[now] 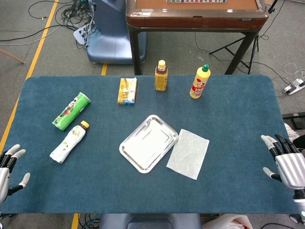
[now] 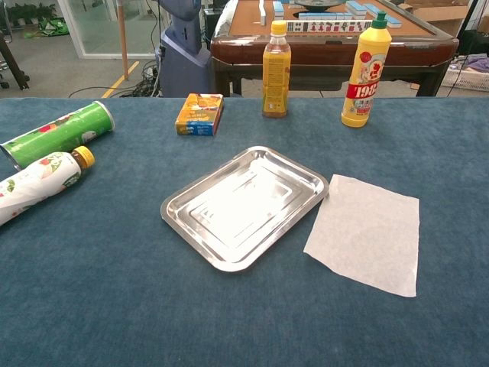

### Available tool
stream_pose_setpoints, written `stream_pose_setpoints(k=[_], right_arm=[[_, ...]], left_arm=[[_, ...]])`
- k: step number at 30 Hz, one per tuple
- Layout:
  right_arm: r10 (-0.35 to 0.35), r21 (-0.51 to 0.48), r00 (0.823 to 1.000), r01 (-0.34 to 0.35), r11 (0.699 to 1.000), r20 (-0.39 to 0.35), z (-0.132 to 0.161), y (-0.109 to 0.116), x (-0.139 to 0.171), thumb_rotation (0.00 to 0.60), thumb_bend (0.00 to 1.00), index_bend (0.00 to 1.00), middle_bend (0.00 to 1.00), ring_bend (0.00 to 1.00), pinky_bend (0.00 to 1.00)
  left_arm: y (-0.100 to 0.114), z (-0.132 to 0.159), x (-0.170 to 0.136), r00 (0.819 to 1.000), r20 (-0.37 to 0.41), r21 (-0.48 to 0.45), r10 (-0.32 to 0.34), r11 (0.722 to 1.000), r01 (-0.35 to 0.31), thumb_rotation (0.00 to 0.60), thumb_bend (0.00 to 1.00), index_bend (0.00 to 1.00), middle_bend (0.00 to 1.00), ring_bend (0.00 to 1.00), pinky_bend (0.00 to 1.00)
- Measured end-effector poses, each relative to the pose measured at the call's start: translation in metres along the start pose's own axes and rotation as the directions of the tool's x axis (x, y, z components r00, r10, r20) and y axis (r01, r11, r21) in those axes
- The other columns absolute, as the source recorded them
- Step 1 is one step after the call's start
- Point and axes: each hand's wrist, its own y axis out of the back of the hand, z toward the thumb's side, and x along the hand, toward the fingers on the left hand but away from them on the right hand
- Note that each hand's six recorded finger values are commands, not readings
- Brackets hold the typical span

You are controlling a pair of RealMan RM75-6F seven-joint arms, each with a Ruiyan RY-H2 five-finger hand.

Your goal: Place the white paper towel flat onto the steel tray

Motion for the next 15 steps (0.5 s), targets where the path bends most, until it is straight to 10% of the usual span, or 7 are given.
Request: stream_pose_setpoints(k=[15], right_arm=[[0.0,0.007,0.995,0.0,1.0,-0.104,0.02,0.0,-0.011,0.6,0.09,0.15,0.21,0.1,0.2]], left_arm=[[0.0,-0.001,-0.001,1.0,0.003,-0.007,0.002,1.0,-0.002,0.6,0.27,0.22,0.14,0.14,0.0]])
